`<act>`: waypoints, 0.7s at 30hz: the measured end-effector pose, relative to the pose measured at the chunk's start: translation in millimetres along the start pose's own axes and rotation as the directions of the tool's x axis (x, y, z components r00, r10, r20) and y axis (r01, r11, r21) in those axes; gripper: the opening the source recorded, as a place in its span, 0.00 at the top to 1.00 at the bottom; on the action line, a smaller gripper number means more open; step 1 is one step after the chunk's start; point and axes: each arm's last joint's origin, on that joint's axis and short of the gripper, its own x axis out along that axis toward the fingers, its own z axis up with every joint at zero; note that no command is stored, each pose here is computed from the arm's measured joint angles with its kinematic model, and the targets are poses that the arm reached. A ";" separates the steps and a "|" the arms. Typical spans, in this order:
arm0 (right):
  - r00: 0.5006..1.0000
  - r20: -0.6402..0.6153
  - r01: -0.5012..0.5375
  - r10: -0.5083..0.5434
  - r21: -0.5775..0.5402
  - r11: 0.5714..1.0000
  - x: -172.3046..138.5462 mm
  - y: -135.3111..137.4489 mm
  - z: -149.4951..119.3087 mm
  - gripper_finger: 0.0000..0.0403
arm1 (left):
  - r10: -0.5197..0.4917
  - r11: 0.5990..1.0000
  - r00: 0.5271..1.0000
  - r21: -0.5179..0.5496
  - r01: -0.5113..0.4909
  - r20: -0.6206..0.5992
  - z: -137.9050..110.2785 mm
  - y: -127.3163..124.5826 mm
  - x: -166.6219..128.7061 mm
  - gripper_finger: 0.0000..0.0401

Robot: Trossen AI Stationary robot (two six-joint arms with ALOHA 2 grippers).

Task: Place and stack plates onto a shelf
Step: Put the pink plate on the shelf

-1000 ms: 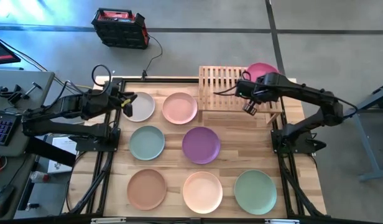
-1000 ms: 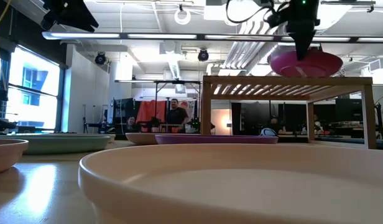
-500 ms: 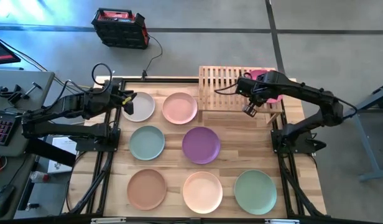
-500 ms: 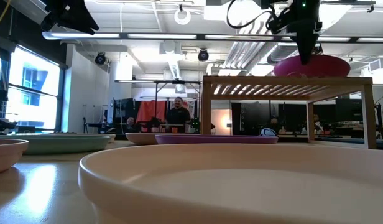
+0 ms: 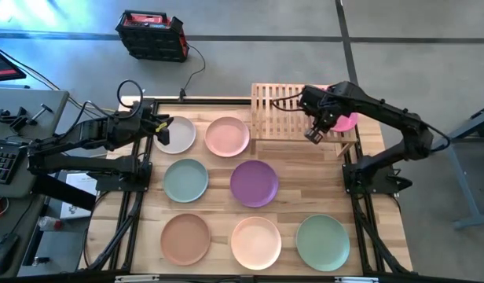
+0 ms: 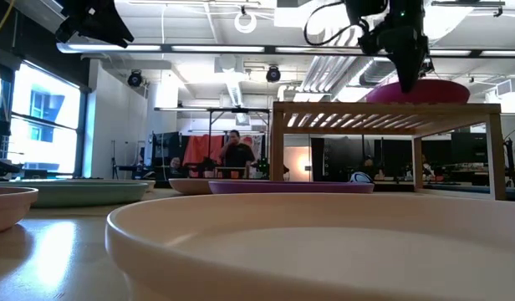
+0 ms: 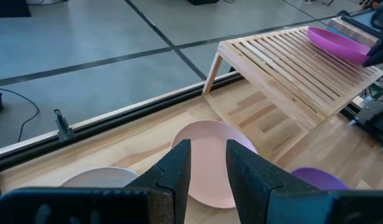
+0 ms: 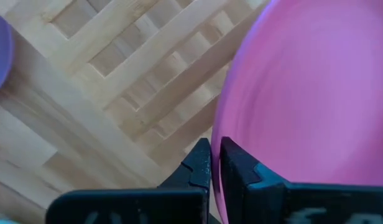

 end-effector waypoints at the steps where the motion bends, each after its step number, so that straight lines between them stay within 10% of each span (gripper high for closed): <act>1: 1.000 -0.013 -0.010 0.010 0.003 1.000 2.0 -0.6 1.7 1.00 | 0.000 1.000 1.000 0.000 0.000 0.000 0.0 0.0 0.0 0.78; 21: 1.000 -0.019 -0.024 0.024 0.001 1.000 8.0 -1.7 9.1 1.00 | -0.015 1.000 1.000 0.001 0.015 -0.013 -0.5 -0.3 0.0 0.78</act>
